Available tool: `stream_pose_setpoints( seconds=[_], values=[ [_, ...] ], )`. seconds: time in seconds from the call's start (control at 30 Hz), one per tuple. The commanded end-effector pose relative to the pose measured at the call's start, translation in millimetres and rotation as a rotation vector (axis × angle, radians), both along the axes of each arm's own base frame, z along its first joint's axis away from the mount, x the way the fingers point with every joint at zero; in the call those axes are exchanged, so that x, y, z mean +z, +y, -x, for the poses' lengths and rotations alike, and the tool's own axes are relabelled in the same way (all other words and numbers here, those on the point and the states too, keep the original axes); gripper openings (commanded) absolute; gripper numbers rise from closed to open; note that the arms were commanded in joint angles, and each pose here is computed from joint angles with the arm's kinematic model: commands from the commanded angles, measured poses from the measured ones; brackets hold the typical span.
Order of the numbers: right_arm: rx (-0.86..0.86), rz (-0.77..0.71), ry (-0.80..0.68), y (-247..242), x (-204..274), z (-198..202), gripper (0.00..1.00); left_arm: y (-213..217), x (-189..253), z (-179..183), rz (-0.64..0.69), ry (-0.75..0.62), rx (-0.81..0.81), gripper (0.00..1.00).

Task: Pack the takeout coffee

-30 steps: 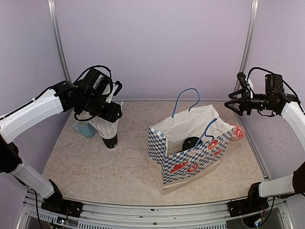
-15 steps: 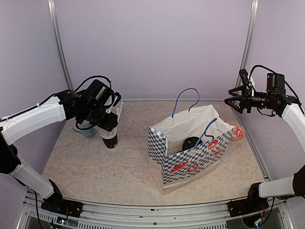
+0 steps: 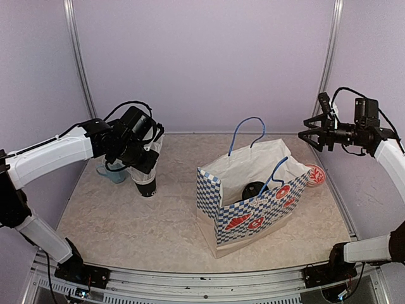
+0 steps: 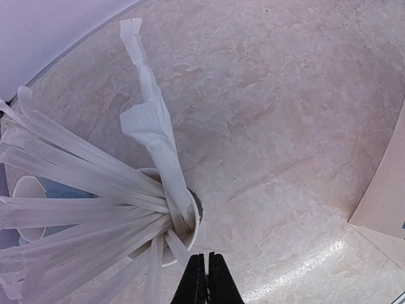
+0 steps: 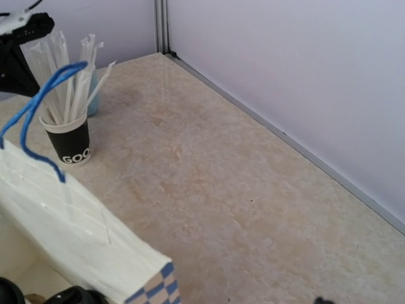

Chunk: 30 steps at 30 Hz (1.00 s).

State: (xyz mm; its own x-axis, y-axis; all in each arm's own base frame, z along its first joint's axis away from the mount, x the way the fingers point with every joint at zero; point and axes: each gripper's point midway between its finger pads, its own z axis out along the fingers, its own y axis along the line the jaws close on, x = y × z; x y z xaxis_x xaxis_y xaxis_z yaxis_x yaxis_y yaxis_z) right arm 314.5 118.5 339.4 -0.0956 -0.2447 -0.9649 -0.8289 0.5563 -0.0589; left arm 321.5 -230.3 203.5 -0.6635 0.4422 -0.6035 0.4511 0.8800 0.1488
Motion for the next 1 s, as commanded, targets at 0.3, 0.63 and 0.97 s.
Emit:
stream_pose_setpoints(
  seconds=[0.3,0.63,0.97],
  values=[
    [-0.001,-0.006,-0.015,-2,7,-4,0.74,13,119,18,0.093,-0.158,0.012,0.00],
    [-0.018,0.009,-0.023,-4,6,-4,0.74,-21,234,48,0.345,-0.340,-0.124,0.00],
    [-0.029,0.016,-0.015,-5,0,-5,0.74,-65,317,116,0.637,-0.460,-0.423,0.00]
  ],
)
